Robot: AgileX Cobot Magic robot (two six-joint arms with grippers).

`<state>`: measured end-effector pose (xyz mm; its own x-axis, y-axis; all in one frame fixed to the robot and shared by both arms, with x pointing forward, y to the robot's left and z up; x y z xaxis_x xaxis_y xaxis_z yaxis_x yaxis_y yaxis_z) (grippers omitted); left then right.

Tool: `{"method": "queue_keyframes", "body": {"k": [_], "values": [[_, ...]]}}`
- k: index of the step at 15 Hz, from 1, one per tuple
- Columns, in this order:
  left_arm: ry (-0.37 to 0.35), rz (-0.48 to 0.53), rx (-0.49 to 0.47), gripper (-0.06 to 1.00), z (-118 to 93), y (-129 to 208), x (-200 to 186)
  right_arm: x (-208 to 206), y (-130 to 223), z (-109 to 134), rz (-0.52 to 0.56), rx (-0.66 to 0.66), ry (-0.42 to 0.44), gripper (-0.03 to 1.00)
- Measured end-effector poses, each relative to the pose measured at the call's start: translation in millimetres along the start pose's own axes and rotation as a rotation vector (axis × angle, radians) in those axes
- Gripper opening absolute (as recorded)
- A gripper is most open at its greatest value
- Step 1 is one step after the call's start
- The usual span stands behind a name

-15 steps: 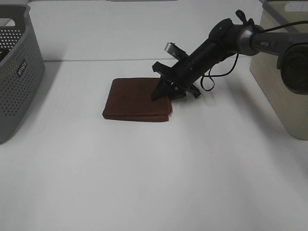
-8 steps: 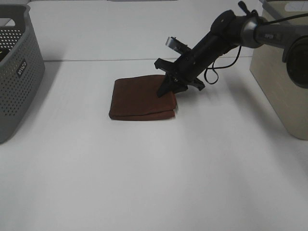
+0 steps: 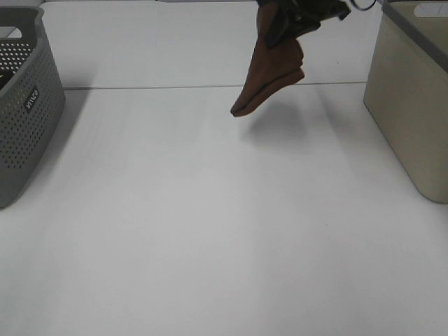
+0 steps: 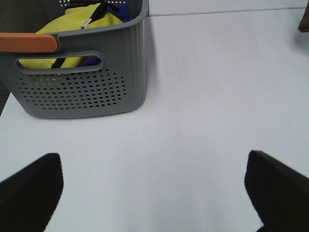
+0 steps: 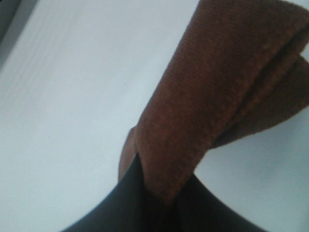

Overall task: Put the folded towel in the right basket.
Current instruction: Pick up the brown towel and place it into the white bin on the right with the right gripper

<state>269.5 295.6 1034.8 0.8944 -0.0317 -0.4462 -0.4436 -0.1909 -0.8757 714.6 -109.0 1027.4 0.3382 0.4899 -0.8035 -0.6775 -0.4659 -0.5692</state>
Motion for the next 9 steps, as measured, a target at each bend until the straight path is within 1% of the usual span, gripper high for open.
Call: {"method": "queue_keyframes", "body": {"k": [3, 6, 7, 8, 9], "values": [[0.000, 0.000, 0.000, 0.97, 0, 0, 0, -70, -14, 8, -0.061, -0.062, 0.152, 0.09], [0.000, 0.000, 0.000, 0.97, 0, 0, 0, -132, -12, 11, -0.067, -0.099, 0.310, 0.09], [0.000, 0.000, 0.000, 0.97, 0, 0, 0, -146, -9, 8, -0.068, -0.094, 0.336, 0.09], [0.000, 0.000, 0.000, 0.97, 0, 0, 0, -161, -5, 1, -0.076, -0.077, 0.363, 0.09], [0.000, 0.000, 0.000, 0.97, 0, 0, 0, -175, -1, -12, -0.089, -0.046, 0.392, 0.09]]}}
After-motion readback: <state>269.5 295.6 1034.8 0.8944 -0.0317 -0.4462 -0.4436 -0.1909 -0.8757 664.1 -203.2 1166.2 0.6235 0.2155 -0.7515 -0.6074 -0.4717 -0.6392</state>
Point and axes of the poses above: a point on each arm's last joint axis where the gripper is mounted, x pointing out along that axis toward the gripper, z along the wrist's bending axis when the last joint is at zero, y = z × x, the point moved 4 cm from there along x, pointing out along that axis toward the gripper, and after that the axes turned 11 degrees about -x, right-handed, at the moved point
